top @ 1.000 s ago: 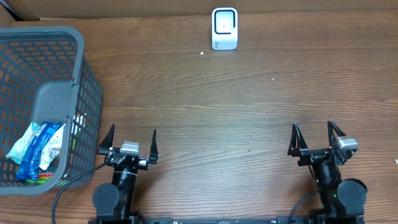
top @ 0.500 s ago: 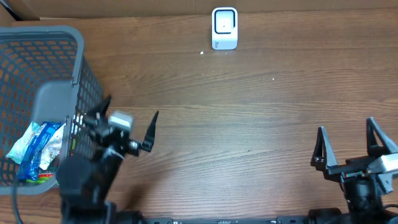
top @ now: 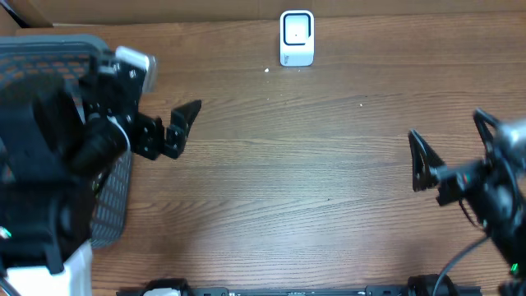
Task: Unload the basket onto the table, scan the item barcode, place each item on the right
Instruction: 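Reach the left gripper into the grey basket and grasp the white tube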
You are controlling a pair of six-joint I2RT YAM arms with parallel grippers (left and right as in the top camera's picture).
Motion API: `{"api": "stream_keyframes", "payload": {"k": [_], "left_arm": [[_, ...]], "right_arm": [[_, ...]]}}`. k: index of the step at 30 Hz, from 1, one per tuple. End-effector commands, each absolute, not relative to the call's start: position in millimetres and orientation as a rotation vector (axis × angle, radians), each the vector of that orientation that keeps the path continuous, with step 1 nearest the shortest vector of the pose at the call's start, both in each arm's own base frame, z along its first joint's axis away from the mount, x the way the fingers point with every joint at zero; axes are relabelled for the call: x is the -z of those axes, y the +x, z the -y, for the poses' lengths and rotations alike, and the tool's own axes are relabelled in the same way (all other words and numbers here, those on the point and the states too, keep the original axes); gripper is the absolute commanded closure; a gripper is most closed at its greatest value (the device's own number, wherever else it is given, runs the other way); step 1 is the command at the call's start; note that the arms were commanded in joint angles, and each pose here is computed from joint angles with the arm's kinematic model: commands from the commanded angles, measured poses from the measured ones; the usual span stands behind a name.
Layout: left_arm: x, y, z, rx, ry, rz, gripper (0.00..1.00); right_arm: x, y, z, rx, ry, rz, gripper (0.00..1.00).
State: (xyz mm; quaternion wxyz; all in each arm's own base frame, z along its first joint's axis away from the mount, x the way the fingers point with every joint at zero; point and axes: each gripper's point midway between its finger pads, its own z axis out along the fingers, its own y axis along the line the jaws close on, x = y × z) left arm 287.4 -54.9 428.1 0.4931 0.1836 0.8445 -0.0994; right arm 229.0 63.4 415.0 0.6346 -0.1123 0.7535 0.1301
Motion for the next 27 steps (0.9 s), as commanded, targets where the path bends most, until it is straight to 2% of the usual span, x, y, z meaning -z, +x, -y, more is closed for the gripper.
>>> {"api": "stream_keyframes", "payload": {"k": [1,9,19,22,27], "left_arm": [[-446,299,55,0.243,0.468,-2.083,0.0],[-428,319,54,0.292,0.458,-2.237,0.0],[-405,335,52,0.328,0.415,-2.328,0.0],[-404,337,20,0.207,0.176,-2.38,0.0],[-409,321,-73,-0.008,-0.365,-2.367,0.0]], "right_arm": [[-434,246,-84,-0.375,-0.381,-1.791,0.0],[-428,285,-93,-0.477,-0.365,-2.109,0.0],[-385,305,-114,-0.666,-0.382,-2.302,0.0],[-377,309,-114,-0.672,-0.375,-2.333,0.0],[-371,312,-114,-0.677,-0.371,-2.355,0.0]]}}
